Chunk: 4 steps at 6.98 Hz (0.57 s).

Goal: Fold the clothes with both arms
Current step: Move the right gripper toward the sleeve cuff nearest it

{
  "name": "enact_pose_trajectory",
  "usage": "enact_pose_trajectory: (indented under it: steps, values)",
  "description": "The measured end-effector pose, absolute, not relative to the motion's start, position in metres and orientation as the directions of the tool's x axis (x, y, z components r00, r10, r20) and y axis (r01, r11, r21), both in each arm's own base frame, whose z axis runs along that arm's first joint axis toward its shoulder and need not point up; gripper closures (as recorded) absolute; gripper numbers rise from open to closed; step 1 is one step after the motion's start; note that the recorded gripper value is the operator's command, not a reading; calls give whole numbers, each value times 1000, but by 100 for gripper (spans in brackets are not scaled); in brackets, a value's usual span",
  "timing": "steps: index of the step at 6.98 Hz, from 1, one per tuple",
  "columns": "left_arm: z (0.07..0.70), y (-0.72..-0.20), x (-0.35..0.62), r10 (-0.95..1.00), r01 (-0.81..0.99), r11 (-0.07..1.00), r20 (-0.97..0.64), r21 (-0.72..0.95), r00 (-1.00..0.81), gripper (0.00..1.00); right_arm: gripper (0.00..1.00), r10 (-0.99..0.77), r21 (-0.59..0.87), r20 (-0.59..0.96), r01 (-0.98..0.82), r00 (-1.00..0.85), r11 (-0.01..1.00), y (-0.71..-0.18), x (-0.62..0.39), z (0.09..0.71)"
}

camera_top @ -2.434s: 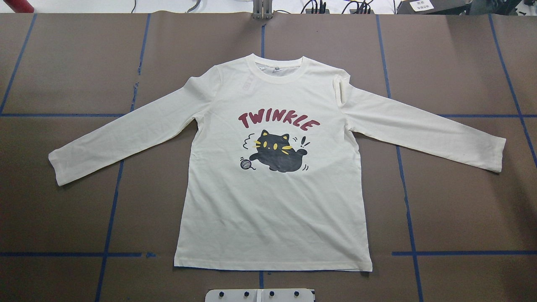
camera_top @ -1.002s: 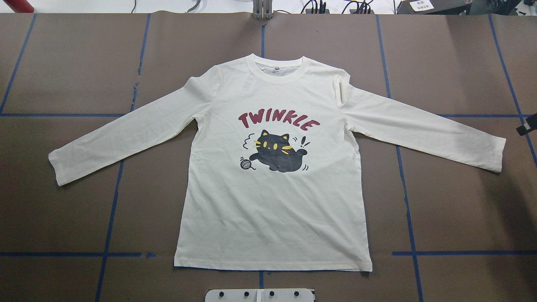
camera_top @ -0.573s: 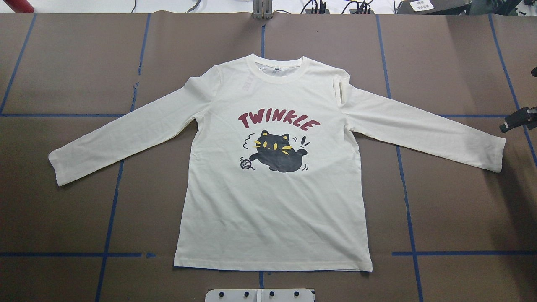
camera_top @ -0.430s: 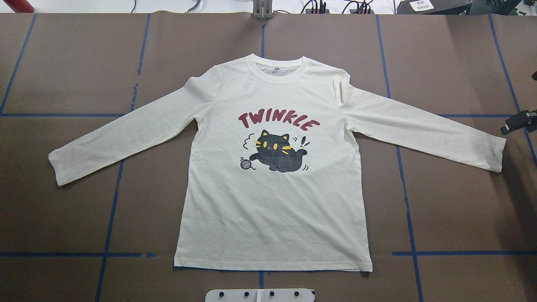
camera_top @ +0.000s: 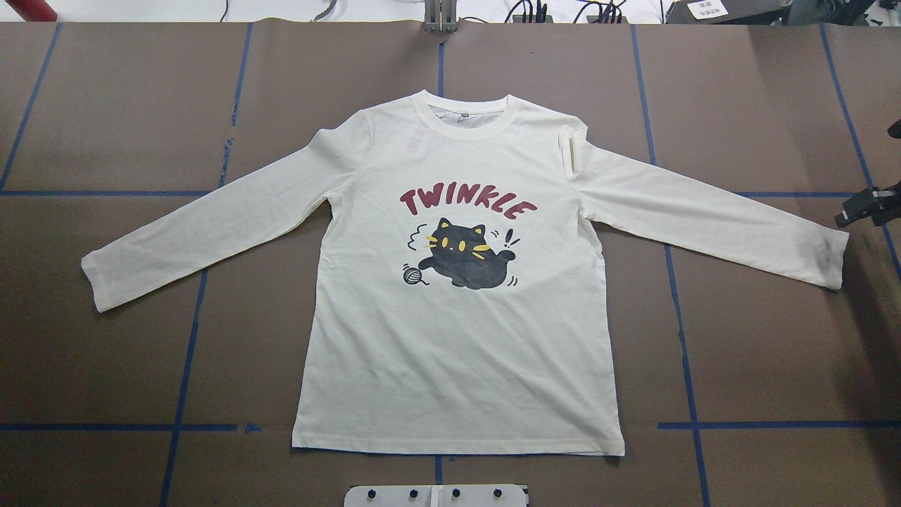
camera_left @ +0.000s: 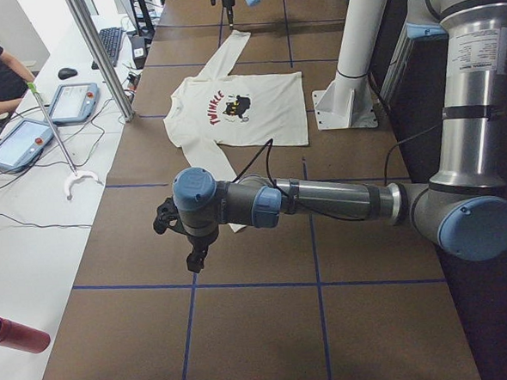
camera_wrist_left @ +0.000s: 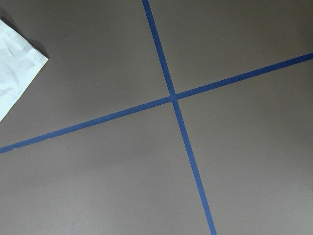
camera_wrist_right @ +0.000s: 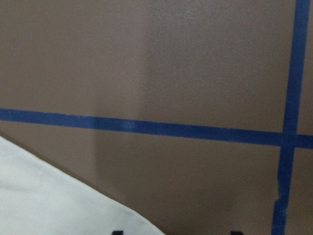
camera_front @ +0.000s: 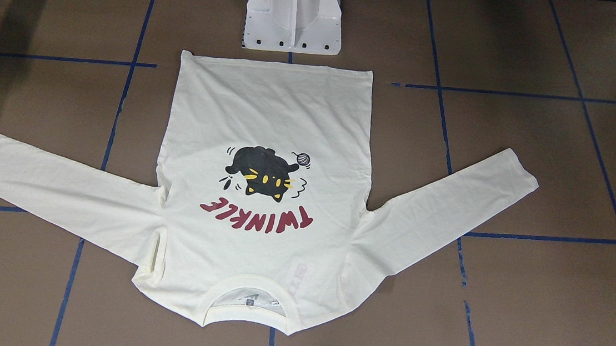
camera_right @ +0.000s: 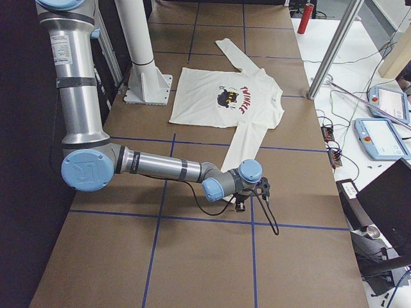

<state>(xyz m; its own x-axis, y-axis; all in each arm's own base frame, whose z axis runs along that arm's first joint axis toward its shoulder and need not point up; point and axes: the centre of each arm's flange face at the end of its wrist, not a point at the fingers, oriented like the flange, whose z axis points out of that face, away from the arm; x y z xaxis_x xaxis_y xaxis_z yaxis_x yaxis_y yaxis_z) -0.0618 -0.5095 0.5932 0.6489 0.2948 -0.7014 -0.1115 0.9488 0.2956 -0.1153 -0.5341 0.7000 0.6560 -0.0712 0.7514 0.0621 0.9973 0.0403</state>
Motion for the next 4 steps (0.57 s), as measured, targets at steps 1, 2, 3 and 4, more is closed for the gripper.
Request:
enact_pose_trajectory:
  steps: [1, 2, 3, 4]
  values:
    - [593, -509, -62, 294, -111, 949, -702, 295, 649, 0, 30, -75, 40, 752, 69, 655, 997, -534, -120, 699]
    - [593, -509, -62, 294, -111, 949, -702, 295, 648, 0, 30, -79, 38, 752, 76, 655, 996, -533, -124, 700]
    - [593, -509, -62, 295, -111, 949, -702, 295, 648, 0, 37, -83, 37, 751, 84, 655, 996, -531, -129, 701]
    - [593, -509, -62, 295, -112, 949, -702, 296, 648, 0, 71, -87, 35, 750, 92, 656, 995, -530, -132, 702]
